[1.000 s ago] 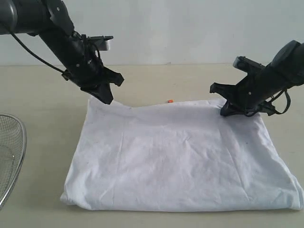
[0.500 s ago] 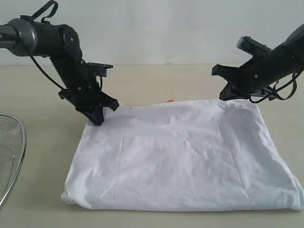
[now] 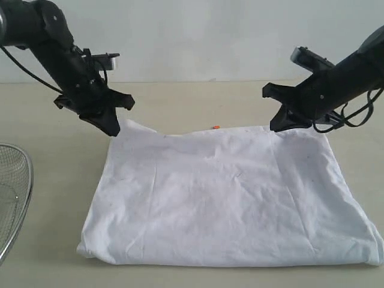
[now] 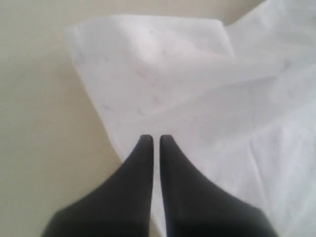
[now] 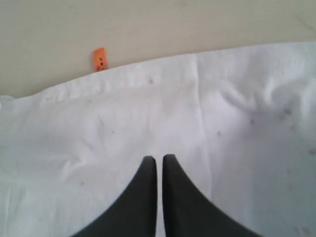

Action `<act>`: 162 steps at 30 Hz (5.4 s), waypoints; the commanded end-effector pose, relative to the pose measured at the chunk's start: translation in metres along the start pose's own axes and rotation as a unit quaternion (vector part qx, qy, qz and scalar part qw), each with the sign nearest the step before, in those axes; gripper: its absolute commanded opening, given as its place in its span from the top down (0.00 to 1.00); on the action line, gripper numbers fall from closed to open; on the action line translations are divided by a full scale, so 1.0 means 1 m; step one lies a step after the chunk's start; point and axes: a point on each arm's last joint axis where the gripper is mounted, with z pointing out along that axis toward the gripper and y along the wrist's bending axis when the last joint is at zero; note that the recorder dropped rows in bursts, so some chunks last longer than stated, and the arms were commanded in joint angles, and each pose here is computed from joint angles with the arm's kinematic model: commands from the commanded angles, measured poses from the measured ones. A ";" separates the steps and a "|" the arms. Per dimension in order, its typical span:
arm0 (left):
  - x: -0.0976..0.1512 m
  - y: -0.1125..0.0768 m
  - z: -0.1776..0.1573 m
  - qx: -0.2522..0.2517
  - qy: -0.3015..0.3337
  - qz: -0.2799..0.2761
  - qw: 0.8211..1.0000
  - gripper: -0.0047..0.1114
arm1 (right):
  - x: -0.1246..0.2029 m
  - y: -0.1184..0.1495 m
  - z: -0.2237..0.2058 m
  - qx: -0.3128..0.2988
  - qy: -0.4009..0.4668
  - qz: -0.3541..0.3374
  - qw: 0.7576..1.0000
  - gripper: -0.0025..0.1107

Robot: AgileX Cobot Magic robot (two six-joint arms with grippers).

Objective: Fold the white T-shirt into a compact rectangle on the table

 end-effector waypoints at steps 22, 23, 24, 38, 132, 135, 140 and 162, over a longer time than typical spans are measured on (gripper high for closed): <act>0.086 -0.043 -0.017 0.169 0.024 -0.010 0.985 0.92 | 0.087 -0.027 -0.105 -0.042 0.105 0.054 0.992 0.75; 0.089 -0.044 -0.014 0.169 0.029 -0.010 0.985 0.92 | 0.087 -0.031 -0.108 -0.043 0.103 0.071 0.991 0.64; 0.090 -0.047 -0.012 0.170 0.032 -0.004 0.985 0.92 | 0.087 -0.034 -0.110 -0.045 0.104 0.077 0.991 0.58; 0.100 -0.057 0.001 0.164 0.047 0.009 0.985 0.92 | 0.107 -0.053 -0.112 0.046 0.186 0.109 0.975 0.41; 0.100 -0.052 0.003 0.138 0.045 0.022 0.989 0.92 | 0.117 -0.015 -0.020 -0.153 0.145 0.048 0.976 0.98; 0.100 -0.052 0.003 0.138 0.045 0.022 0.989 0.92 | 0.118 -0.005 -0.016 -0.164 0.145 0.042 0.975 0.98; 0.100 -0.052 0.003 0.138 0.045 0.022 0.989 0.92 | 0.119 0.007 -0.012 -0.184 0.142 0.037 0.972 0.98; 0.103 -0.039 0.001 0.107 0.057 0.013 0.993 0.92 | 0.125 0.054 0.003 -0.246 0.124 0.011 0.961 0.98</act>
